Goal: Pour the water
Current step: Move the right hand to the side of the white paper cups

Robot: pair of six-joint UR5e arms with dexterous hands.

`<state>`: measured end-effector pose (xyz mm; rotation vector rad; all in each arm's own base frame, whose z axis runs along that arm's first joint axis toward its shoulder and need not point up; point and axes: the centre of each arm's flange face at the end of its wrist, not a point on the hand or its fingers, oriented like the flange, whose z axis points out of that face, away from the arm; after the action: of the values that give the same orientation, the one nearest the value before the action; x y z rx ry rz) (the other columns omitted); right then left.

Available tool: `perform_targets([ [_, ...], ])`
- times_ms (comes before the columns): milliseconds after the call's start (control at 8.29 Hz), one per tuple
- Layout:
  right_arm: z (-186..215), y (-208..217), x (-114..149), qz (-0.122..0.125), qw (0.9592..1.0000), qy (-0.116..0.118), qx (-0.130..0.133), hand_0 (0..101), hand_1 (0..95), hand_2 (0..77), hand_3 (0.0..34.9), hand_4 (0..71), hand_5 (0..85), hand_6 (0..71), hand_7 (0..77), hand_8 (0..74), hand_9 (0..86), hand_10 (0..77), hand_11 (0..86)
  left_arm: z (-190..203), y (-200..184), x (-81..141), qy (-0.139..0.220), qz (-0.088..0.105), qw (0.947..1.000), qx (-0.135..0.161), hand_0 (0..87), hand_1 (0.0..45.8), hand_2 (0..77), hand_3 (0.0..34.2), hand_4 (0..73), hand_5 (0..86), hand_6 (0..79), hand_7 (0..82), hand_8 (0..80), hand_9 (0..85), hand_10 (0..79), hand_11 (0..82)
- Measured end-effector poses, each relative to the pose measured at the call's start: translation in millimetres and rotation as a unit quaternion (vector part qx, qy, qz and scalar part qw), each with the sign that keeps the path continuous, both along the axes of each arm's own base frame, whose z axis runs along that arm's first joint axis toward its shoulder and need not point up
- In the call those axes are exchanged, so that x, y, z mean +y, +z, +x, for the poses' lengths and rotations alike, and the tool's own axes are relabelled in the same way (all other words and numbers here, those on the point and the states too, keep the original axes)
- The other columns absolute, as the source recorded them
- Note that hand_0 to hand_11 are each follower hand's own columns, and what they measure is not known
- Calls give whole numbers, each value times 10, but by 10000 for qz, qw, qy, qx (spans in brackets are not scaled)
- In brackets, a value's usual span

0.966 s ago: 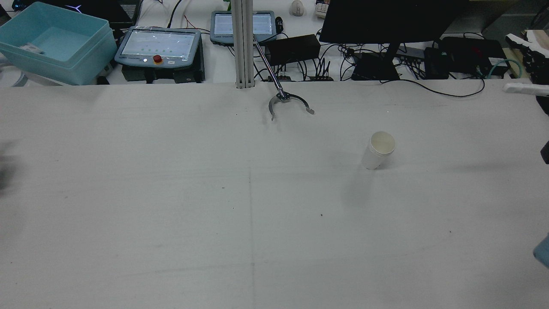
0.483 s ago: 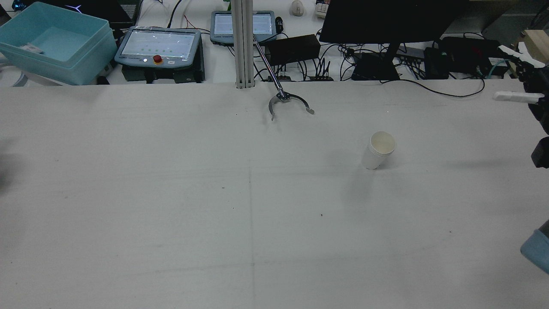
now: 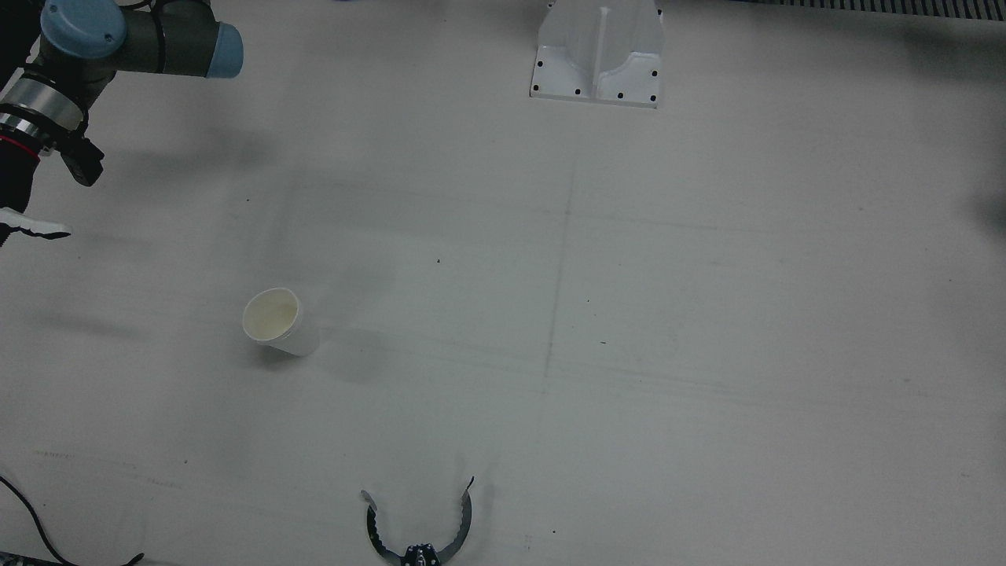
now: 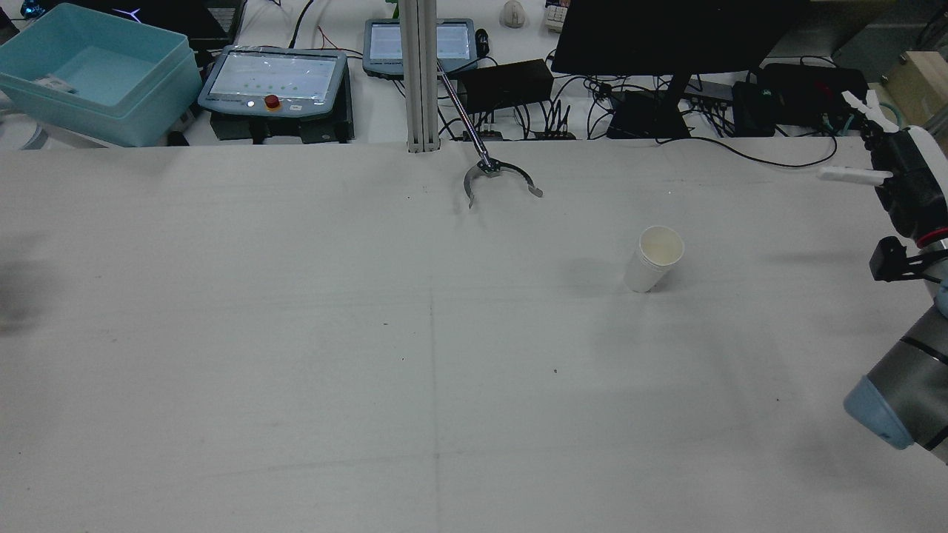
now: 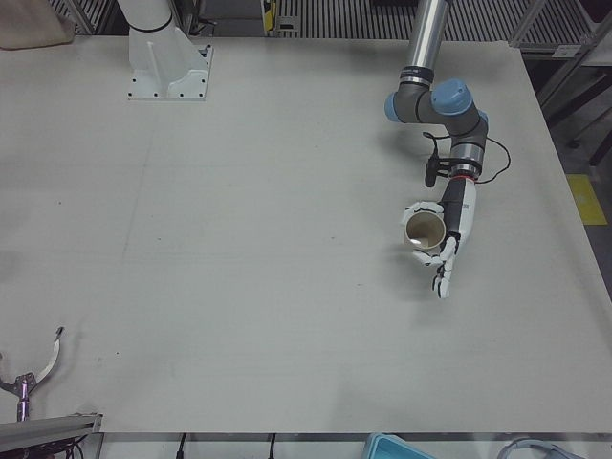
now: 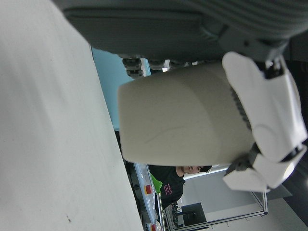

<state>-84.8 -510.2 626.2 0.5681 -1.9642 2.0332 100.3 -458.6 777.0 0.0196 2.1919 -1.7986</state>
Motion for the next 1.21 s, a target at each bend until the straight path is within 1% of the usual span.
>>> perform_targets([
  [121,-147,53,-110,74,10000,-7,-62,465,87,11,0,22,5,5,5,33,11,5,27,-8,5,15,7,-25,10000,1,392,185,398,0,213,524,5,60,11,22,44,87],
  [241,-319,67,-183,130,9998,-24,-146,467,93,11,0,22,5,5,5,33,27,5,38,-14,16,28,13,-52,10000,2,392,185,398,0,213,524,5,60,11,22,44,87],
  [362,-578,66,-186,189,9995,-34,-235,459,71,11,0,22,5,5,5,33,33,11,38,-31,47,56,17,-92,10000,-8,392,185,398,0,213,524,5,60,11,22,44,87],
  [483,-952,24,-120,249,9991,-117,-318,459,71,11,0,22,5,5,5,33,33,11,38,-69,105,115,18,-143,9999,-38,383,185,398,0,213,524,5,60,11,22,44,87],
  [603,-1350,-27,16,291,9986,-192,-392,450,71,11,0,22,5,5,5,54,60,44,76,-101,155,168,30,-180,9998,-60,383,185,398,0,213,524,5,60,11,22,44,87],
  [724,-1660,-57,168,304,9983,-232,-443,446,71,11,0,22,5,5,5,27,33,22,27,-118,180,199,46,-197,9998,-71,375,180,398,0,213,524,5,60,11,22,44,87],
  [845,-1882,-89,287,315,9979,-290,-482,446,71,11,0,22,5,5,5,38,27,22,49,-123,190,211,57,-196,9998,-74,364,180,398,0,213,524,11,60,11,22,44,87],
  [966,-2010,-95,359,310,9977,-351,-486,453,87,11,0,22,5,5,5,16,27,22,44,-120,191,213,64,-190,9998,-74,364,180,398,0,213,524,22,60,11,22,44,87],
  [1086,-2106,-98,408,306,9976,-390,-481,454,87,11,0,33,5,5,5,38,22,22,44,-117,191,212,65,-186,9998,-73,364,180,398,0,213,524,22,60,11,22,44,87],
  [1207,-2199,-110,410,305,9977,-388,-472,454,87,11,0,33,5,5,5,38,22,16,38,-116,189,210,64,-182,9998,-70,365,180,398,0,213,524,22,60,11,22,44,87],
])
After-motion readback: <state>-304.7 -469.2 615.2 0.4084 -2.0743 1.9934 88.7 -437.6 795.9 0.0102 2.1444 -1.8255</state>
